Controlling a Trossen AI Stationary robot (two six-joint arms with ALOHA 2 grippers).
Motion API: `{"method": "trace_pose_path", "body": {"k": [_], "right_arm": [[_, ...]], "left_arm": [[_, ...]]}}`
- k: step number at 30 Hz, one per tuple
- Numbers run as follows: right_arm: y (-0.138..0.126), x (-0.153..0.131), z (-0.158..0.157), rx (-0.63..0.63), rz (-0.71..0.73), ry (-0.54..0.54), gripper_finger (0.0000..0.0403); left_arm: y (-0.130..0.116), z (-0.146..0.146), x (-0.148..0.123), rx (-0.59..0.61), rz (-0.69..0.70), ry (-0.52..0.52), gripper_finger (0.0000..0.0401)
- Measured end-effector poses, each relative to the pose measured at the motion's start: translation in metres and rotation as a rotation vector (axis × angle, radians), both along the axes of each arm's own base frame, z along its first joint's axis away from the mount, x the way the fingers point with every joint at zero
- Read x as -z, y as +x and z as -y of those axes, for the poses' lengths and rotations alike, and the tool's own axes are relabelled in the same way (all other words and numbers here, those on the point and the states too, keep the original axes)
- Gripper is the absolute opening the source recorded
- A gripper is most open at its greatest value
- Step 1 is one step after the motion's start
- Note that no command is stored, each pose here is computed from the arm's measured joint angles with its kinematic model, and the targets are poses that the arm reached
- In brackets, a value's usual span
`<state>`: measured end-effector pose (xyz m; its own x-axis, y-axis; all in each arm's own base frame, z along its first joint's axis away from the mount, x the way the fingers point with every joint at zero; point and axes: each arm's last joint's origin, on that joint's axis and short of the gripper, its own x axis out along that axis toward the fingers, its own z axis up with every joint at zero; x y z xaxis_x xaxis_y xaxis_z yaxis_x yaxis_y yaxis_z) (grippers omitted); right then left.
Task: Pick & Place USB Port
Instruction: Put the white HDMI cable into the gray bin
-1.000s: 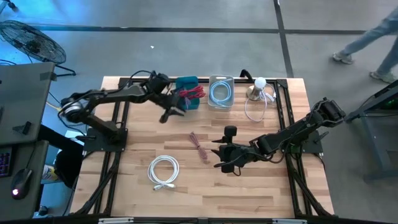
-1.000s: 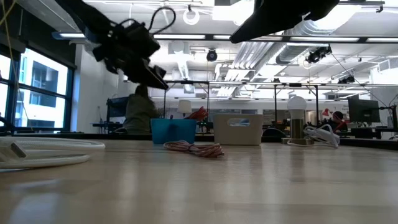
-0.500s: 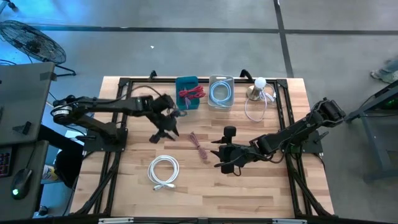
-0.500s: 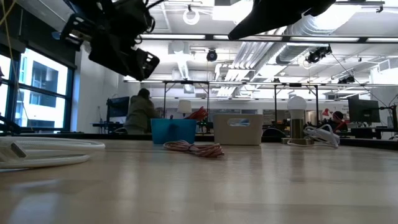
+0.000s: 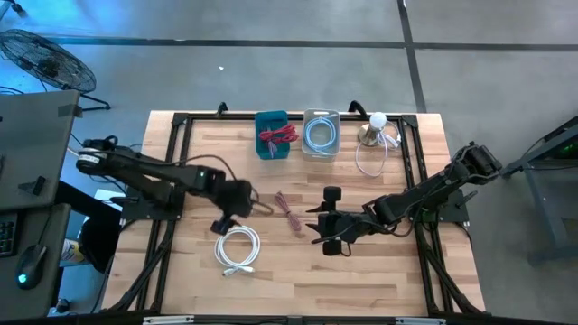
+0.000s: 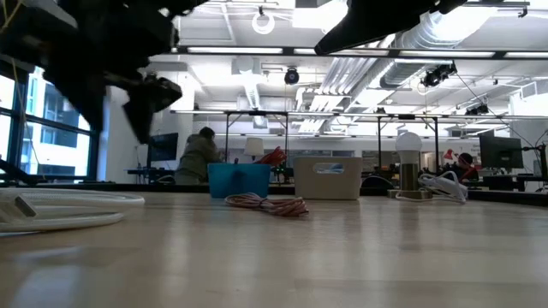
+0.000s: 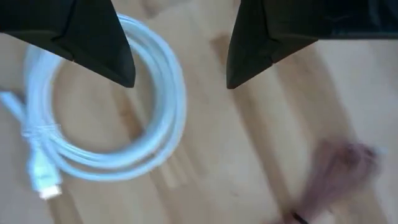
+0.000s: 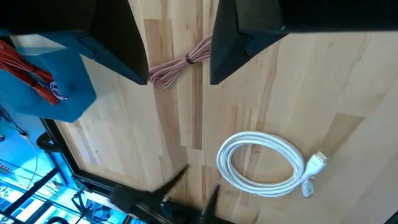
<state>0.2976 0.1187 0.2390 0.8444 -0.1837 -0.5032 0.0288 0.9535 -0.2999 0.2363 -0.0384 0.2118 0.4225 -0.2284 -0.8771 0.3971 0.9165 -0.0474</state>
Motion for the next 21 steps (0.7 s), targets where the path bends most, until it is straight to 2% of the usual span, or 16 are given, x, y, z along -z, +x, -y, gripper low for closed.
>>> {"method": "trace_pose_path", "body": {"k": [7,11,16,21], "right_arm": [[0.0,0.0,0.0,-0.001,0.0,0.001,0.0165],[0.0,0.0,0.0,-0.003,-0.001,0.002,0.0165],[0.0,0.0,0.0,-0.003,-0.001,0.002,0.0165],[0.0,0.0,0.0,0.003,0.001,0.014,0.0165]], "left_arm": [[-0.012,0.044,0.001,0.021,-0.038,-0.018,0.0249],[-0.017,0.065,-0.001,0.032,0.003,-0.011,0.0249],[-0.019,0.083,-0.005,0.046,0.073,-0.038,0.0249],[-0.024,0.098,0.002,0.098,0.049,-0.024,0.0249]]}}
